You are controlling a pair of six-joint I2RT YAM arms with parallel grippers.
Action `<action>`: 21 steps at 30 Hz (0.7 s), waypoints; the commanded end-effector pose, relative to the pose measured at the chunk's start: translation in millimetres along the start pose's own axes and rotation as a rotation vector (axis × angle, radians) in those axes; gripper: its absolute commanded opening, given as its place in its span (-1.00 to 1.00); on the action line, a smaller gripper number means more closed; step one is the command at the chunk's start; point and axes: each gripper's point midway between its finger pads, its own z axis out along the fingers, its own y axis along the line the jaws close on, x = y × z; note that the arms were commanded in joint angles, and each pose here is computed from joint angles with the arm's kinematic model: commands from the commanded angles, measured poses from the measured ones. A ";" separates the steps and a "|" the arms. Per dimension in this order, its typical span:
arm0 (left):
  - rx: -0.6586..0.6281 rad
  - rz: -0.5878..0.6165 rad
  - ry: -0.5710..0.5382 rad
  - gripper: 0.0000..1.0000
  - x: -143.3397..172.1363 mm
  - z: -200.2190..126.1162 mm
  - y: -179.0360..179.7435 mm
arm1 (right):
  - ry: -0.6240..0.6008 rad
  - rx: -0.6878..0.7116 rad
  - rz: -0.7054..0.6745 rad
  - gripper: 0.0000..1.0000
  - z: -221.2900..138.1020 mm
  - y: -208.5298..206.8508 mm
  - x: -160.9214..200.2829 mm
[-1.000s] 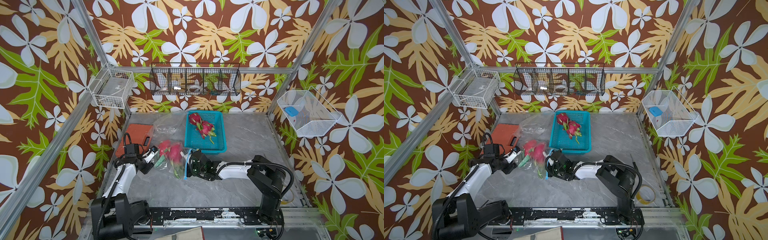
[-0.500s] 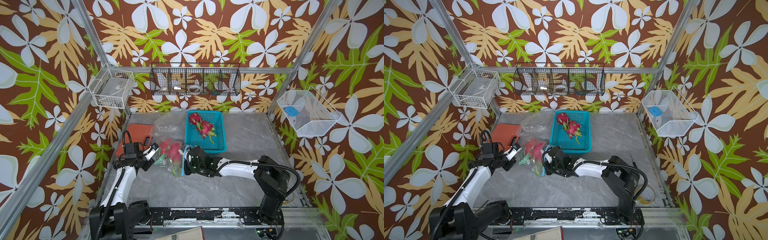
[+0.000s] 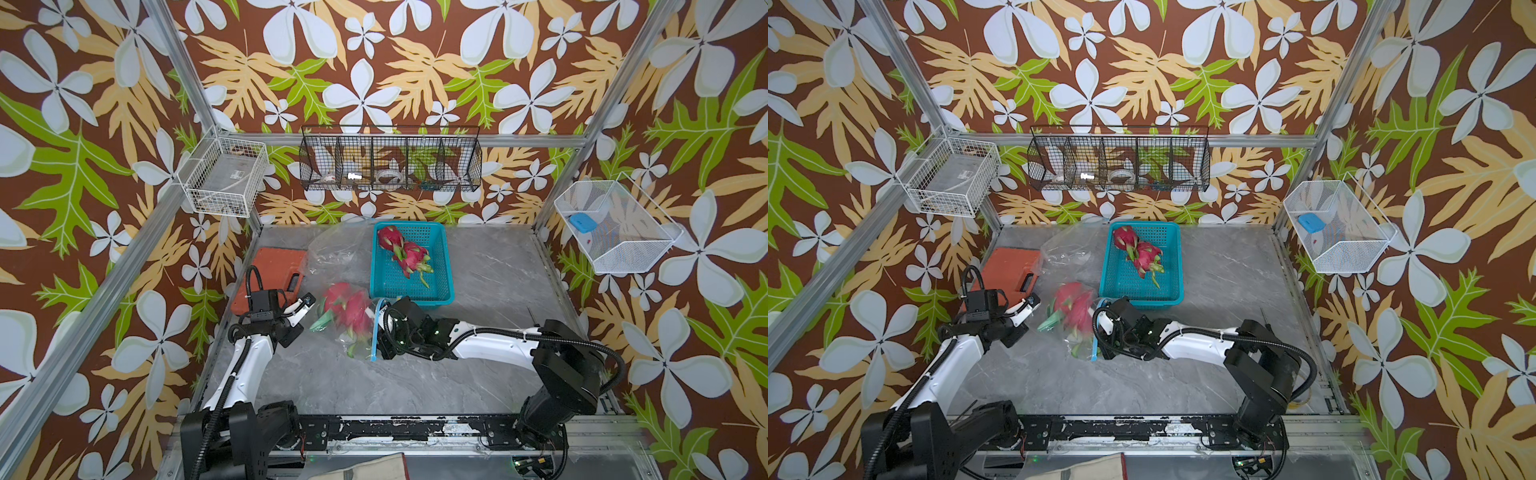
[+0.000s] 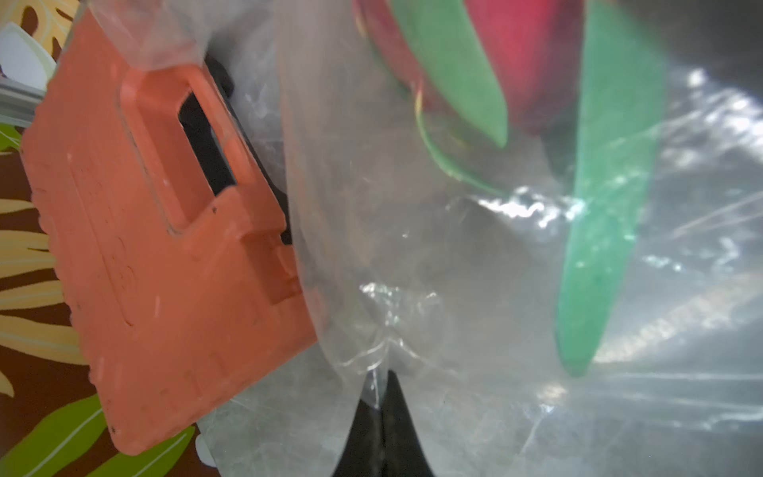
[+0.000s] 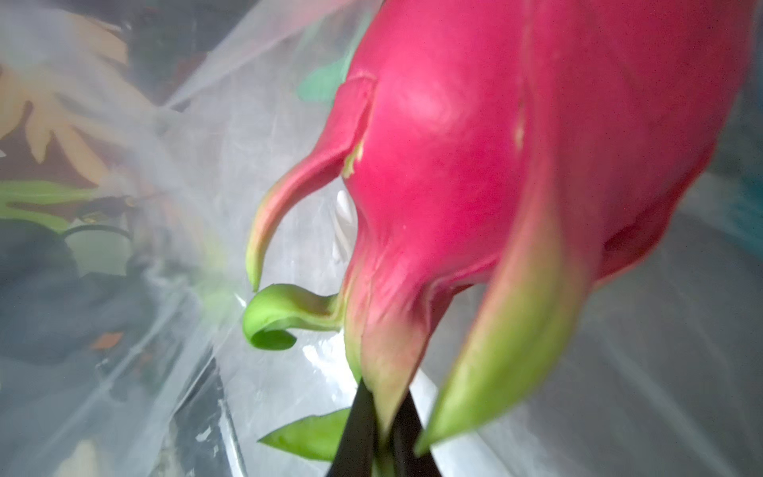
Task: Open the zip-top bag and take out the dragon fruit
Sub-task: Pick up the dragon fruit from the zipper food storage bag.
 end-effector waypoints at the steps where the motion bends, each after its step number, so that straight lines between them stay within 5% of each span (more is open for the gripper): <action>1: -0.172 0.081 0.071 -1.00 13.0 0.5 33.4 | 0.034 -0.015 -0.031 -1.00 -15.0 4.7 12.5; 9: -0.183 0.016 0.080 -1.00 8.5 1.0 49.9 | 0.134 -0.087 -0.090 -1.00 -38.5 18.0 41.0; 12: -0.017 -0.056 -0.010 -1.00 -12.9 -14.6 28.2 | 0.105 -0.074 -0.074 -1.00 -31.6 15.0 33.8; 13: 0.081 -0.092 -0.041 -0.86 -20.3 -22.2 12.9 | 0.095 -0.062 -0.065 -1.00 -26.8 12.3 30.8; 16: 0.311 -0.169 -0.079 0.22 -33.6 -38.3 -24.3 | 0.106 -0.032 -0.061 -1.00 -11.7 4.7 27.7; 19: 0.438 -0.184 -0.044 0.69 -31.3 -36.0 -48.6 | 0.105 -0.032 -0.057 -1.00 -2.4 2.6 27.3; 21: 0.474 -0.182 -0.010 0.78 -26.9 -27.6 -58.6 | 0.106 -0.037 -0.050 -1.00 1.4 2.2 27.9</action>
